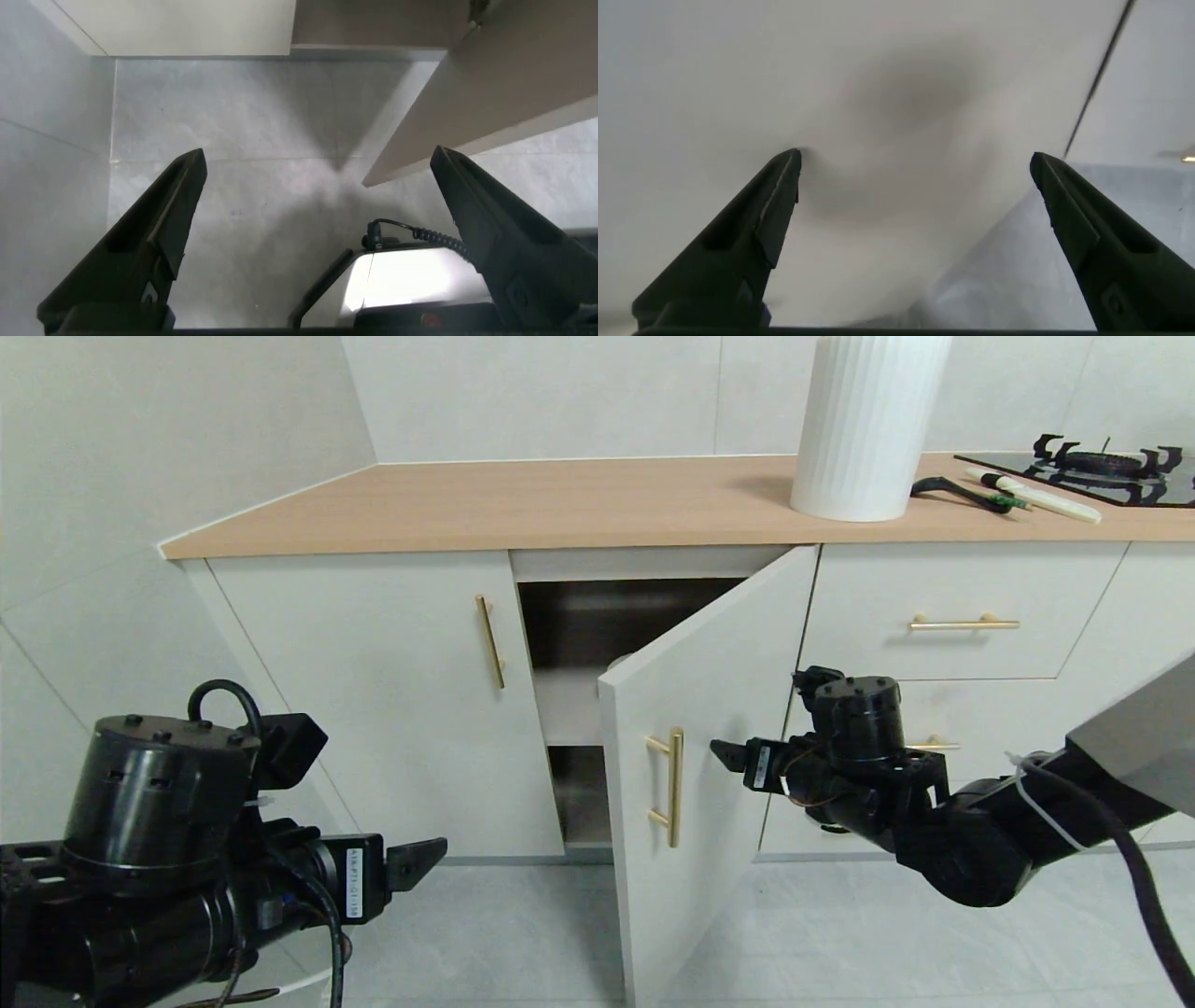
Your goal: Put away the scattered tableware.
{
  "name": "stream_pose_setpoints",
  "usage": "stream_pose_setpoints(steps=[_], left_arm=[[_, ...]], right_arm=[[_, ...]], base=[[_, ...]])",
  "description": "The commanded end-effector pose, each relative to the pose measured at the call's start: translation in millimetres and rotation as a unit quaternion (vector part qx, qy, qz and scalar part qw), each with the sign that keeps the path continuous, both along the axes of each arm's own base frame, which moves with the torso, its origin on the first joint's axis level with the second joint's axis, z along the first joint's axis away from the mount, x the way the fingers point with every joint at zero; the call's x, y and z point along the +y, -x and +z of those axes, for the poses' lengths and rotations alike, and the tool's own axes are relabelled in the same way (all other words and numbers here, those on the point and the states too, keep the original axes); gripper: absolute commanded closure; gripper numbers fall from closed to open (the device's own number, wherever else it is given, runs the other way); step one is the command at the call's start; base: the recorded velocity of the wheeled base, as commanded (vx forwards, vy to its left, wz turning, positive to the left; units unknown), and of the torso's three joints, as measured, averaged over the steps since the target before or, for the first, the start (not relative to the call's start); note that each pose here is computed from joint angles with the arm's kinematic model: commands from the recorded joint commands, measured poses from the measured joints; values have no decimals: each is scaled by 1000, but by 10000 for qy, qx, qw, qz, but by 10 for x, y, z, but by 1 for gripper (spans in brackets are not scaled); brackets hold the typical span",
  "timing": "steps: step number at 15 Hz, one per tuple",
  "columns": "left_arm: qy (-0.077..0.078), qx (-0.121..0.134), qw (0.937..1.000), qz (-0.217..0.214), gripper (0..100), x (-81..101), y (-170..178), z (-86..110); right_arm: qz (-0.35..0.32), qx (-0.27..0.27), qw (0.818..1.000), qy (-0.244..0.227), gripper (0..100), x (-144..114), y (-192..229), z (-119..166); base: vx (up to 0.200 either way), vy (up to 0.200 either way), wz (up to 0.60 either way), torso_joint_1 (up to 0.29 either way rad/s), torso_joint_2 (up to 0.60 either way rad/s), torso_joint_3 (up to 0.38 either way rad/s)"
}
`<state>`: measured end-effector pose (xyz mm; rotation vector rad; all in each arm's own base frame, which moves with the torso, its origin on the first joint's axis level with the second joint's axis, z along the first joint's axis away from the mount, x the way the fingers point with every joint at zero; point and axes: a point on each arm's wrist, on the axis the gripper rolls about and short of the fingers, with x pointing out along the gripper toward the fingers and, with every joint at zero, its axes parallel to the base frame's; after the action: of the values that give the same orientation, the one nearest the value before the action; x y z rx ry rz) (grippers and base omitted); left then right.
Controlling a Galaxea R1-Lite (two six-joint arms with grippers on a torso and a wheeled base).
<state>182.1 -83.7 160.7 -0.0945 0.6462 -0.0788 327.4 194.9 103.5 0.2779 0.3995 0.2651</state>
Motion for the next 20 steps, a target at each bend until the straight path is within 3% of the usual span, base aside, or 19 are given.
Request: stream_pose_setpoints(steps=[1,8,20], left_arm=[[-9,24,10000,-2,0,-4,-9,-11],[5,38,10000,23,0,-10,-21,-15],[5,38,10000,30,0,-7,-22,-15]], right_arm=[[-43,75,10000,15,0,46,-76,-135],[-336,18,9986,-414,0,124,-206,-121],[-997,-226,9918,-768,0,169,-459,-128]], base=[[0,0,0,0,0,0],[200,0,0,1,2,3],[0,0,0,0,0,0]])
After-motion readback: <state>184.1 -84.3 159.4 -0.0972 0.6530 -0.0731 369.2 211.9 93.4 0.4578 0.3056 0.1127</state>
